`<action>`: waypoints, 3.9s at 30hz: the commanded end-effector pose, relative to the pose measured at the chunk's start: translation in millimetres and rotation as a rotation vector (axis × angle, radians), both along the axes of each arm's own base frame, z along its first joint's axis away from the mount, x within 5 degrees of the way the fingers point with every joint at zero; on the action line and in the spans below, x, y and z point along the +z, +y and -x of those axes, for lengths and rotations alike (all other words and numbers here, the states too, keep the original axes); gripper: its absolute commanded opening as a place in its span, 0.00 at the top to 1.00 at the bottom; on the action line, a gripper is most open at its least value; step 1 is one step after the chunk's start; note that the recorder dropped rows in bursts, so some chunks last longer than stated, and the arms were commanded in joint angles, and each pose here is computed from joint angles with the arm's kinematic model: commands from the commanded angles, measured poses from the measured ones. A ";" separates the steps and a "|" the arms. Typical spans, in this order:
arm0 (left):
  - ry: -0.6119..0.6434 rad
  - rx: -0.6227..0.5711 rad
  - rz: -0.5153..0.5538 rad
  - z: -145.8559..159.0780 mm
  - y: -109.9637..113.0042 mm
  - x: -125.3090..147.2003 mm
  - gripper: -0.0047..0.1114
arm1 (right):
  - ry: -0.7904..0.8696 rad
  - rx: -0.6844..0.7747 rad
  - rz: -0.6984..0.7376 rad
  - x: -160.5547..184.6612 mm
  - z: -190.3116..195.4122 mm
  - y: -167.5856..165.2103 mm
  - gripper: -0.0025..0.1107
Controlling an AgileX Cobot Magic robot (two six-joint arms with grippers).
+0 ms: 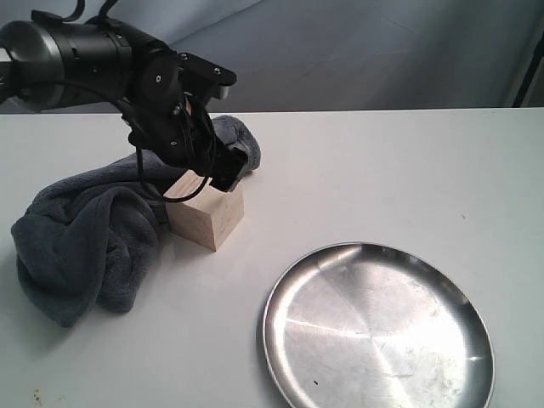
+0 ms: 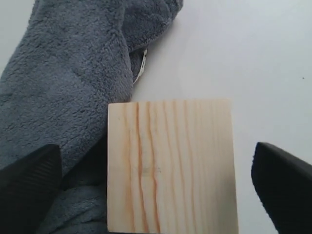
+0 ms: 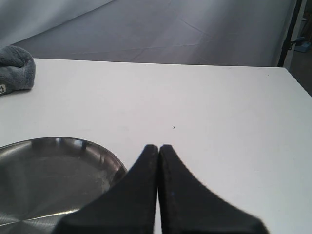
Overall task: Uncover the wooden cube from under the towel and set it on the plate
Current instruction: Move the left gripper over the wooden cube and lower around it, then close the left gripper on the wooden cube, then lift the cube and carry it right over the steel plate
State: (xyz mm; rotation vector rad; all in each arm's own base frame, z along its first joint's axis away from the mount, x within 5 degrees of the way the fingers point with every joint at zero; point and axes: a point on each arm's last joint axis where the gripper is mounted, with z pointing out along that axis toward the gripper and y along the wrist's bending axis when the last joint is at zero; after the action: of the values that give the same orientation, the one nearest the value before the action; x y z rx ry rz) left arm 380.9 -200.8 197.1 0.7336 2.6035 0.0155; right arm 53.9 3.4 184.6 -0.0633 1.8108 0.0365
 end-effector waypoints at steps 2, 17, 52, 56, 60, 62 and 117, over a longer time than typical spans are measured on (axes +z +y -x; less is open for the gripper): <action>0.014 0.018 0.005 -1.8 -2.2 -8.4 0.06 | -0.010 0.002 -0.001 -0.1 -0.1 0.1 0.98; 0.076 0.024 -0.019 -4.2 -4.2 -36.1 0.06 | -0.010 0.002 -0.001 -0.1 -0.1 0.1 0.98; 0.185 0.044 -0.047 -2.6 -5.7 -75.3 0.06 | -0.010 0.002 -0.001 -0.1 -0.1 0.1 0.98; 0.213 0.047 -0.065 -1.5 -4.9 -83.8 0.06 | -0.010 0.002 -0.001 -0.1 -0.1 0.1 0.98; 0.207 0.046 -0.061 -2.0 -5.2 -83.3 0.06 | -0.010 0.002 -0.001 -0.1 -0.1 0.1 0.98; 0.198 0.044 -0.055 -2.8 -5.8 -83.1 0.06 | -0.010 0.002 -0.001 -0.1 -0.1 0.1 0.98; 0.069 -0.144 -0.010 33.8 -51.4 -11.3 0.96 | -0.010 0.002 -0.001 -0.1 -0.1 0.1 0.98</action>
State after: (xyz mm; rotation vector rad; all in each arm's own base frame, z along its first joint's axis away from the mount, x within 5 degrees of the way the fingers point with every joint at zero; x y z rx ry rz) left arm 354.5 -241.8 174.5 0.9076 2.6585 -0.0176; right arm 53.9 3.4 184.6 -0.0633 1.8108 0.0365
